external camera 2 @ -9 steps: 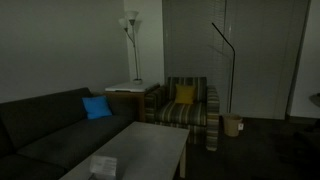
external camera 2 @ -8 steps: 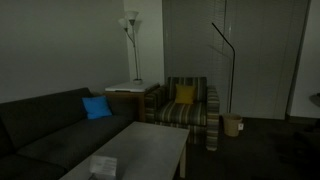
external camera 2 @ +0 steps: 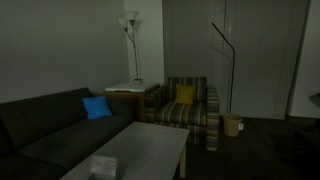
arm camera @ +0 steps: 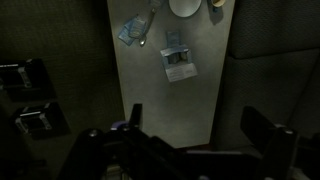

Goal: Pick up the blue cup from the table and put it on the plate.

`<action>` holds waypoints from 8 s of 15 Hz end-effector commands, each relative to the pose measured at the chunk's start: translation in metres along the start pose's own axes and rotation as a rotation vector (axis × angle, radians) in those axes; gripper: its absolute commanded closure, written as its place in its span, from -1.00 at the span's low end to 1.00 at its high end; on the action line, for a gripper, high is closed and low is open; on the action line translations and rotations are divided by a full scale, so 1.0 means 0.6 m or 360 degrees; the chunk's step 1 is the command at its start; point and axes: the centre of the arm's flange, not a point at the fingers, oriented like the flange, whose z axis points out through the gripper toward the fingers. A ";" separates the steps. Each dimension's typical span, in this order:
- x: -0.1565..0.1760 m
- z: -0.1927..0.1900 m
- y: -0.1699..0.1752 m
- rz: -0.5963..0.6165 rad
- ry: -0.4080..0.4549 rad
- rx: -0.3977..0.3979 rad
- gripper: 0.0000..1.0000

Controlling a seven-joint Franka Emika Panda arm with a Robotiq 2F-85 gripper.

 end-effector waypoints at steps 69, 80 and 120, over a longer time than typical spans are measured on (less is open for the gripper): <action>0.158 0.543 -0.364 -0.0302 0.0124 -0.0364 -1.00; 0.134 0.760 -0.447 -0.0442 -0.0181 -0.0232 -1.00; 0.013 1.030 -0.468 -0.0781 -0.0563 -0.0161 -1.00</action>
